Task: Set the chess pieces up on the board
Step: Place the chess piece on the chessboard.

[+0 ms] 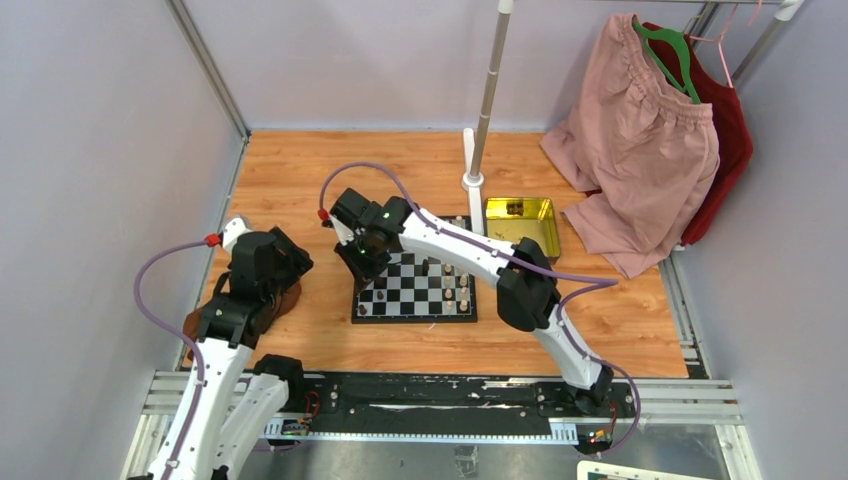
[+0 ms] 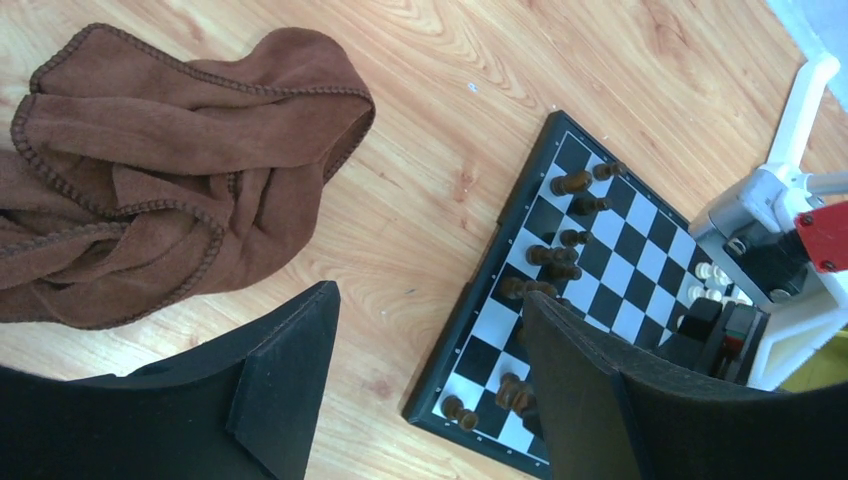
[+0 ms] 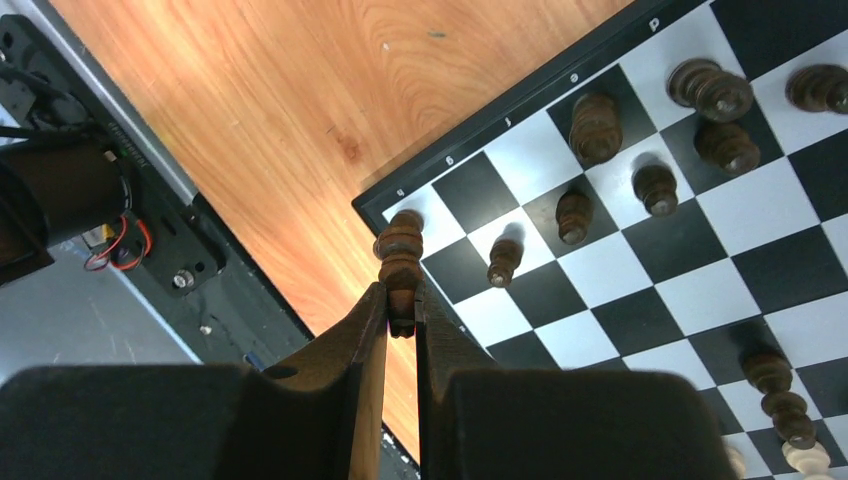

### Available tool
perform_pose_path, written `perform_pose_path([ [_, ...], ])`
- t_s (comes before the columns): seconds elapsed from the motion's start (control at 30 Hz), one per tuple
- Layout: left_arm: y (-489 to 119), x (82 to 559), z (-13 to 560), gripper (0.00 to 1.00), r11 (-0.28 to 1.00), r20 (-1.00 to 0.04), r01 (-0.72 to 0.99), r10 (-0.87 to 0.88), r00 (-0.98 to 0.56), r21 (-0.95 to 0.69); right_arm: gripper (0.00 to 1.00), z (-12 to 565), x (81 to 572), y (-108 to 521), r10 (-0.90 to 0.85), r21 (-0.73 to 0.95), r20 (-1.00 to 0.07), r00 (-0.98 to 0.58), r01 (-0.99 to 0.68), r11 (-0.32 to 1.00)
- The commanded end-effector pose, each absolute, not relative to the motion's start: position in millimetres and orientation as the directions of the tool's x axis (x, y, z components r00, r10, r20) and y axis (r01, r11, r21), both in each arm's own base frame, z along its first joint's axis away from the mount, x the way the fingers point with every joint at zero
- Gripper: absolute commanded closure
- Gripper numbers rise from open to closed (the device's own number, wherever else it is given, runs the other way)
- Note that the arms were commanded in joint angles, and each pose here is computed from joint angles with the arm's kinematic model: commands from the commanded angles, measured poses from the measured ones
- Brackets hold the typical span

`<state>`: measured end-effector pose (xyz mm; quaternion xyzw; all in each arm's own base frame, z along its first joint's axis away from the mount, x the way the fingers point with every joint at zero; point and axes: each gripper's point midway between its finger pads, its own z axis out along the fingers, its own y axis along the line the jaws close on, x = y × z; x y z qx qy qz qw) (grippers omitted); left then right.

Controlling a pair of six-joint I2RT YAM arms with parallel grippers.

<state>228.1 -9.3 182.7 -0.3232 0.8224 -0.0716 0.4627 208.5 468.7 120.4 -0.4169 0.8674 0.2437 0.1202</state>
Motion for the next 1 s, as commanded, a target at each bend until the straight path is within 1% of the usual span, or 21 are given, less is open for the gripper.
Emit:
perform_pose_path([
  [0.0,-1,226,194,0.28,0.773,-0.736,-0.478,-0.596,-0.321,-0.418,1.0,116,209,467,-0.705,0.24,-0.404,-0.583,-0.811,0.533],
  [0.23,-5,226,196,0.28,0.768,-0.728,-0.466,-0.609,-0.315,-0.44,1.0,100,213,462,-0.735,0.167,-0.361,-0.574,-0.815,0.555],
  [0.53,-6,225,196,0.29,0.764,-0.725,-0.462,-0.615,-0.31,-0.45,1.0,83,213,460,-0.757,0.127,-0.314,-0.572,-0.816,0.564],
  [0.97,-7,224,195,0.3,0.766,-0.726,-0.458,-0.613,-0.312,-0.451,1.0,75,214,462,-0.772,0.101,-0.29,-0.565,-0.821,0.563],
])
